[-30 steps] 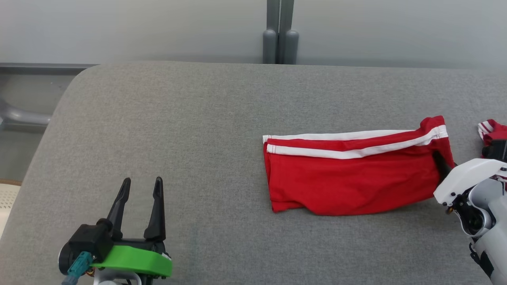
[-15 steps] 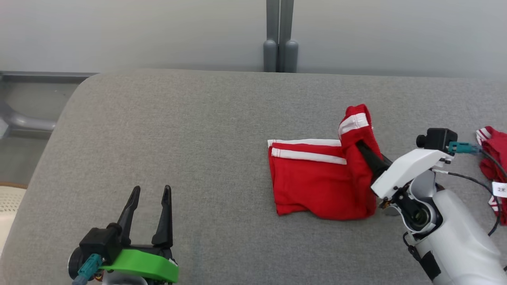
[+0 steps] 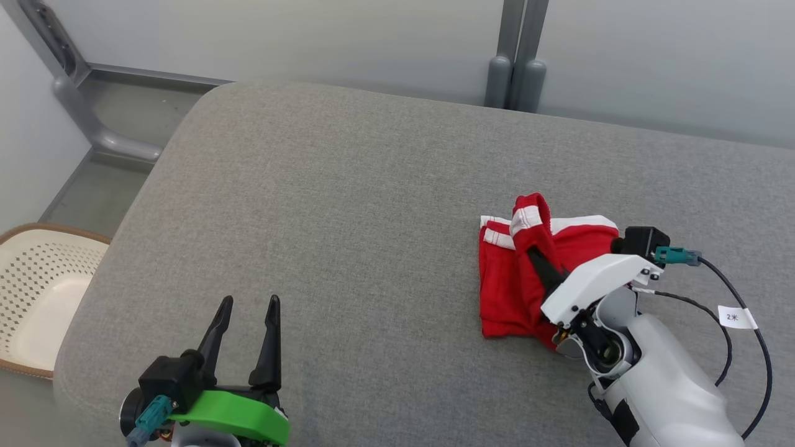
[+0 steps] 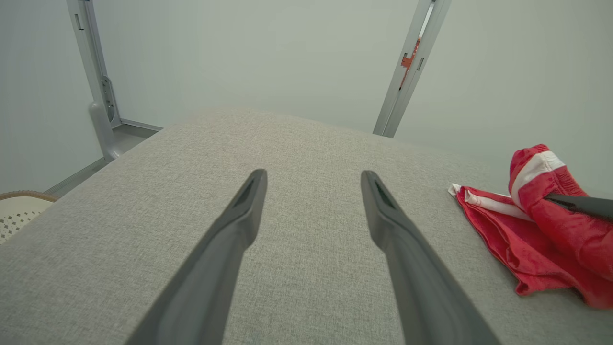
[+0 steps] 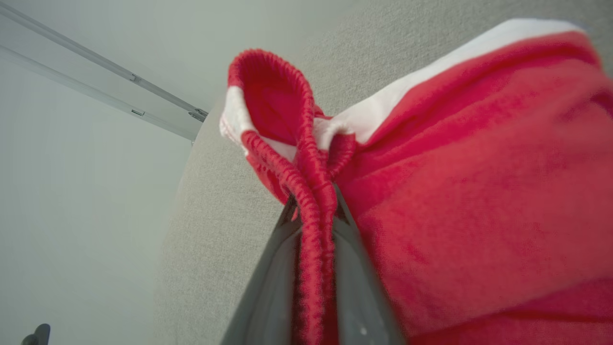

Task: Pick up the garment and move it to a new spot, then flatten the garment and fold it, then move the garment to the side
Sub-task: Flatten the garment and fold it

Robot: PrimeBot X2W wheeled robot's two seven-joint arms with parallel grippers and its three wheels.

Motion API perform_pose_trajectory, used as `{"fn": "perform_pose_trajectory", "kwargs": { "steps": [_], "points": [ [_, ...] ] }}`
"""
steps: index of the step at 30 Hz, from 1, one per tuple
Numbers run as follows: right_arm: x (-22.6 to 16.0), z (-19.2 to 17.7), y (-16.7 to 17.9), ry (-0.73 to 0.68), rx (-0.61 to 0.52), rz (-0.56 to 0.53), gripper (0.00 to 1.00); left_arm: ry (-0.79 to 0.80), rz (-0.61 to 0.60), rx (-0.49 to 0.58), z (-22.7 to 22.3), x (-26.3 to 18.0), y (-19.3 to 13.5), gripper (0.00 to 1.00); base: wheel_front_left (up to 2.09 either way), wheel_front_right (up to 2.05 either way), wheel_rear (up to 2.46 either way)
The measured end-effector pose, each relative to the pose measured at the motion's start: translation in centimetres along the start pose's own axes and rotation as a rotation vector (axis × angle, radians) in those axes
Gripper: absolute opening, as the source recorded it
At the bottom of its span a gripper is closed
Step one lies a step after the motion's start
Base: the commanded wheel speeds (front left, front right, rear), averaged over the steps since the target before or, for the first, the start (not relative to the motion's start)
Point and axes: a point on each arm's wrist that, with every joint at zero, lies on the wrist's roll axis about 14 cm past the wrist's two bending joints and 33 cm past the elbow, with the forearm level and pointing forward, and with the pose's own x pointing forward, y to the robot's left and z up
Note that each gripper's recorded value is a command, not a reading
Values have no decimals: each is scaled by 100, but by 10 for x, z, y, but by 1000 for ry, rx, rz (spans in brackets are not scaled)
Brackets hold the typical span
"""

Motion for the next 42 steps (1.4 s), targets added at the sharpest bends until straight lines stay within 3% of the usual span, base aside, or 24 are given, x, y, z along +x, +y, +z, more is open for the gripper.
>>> {"fn": "perform_pose_trajectory", "kwargs": {
  "steps": [1,3,4,10,16,27,35,42],
  "points": [
    [3,-3,2,7,0,3,35,0,6,0,0,-1,2,100,0,0,0],
    [6,-8,1,23,-10,-3,91,4,13,0,-1,-2,4,100,0,0,0],
    [7,-11,0,31,-11,-8,100,9,15,0,-2,-2,4,100,0,0,0],
    [4,0,13,-34,5,33,100,14,-9,-1,-4,4,-2,100,0,0,0],
    [-21,47,19,-214,-32,80,100,-7,-53,-5,1,13,-15,100,0,0,0],
    [-119,134,-30,-549,-464,-33,100,-73,-149,11,20,30,-46,100,0,0,0],
    [-172,144,-38,-691,-584,-140,100,-91,-170,29,25,40,-55,100,0,0,0],
    [-195,112,-69,-658,-591,-277,100,-75,-205,47,18,44,-67,100,0,0,0]
  ]
}}
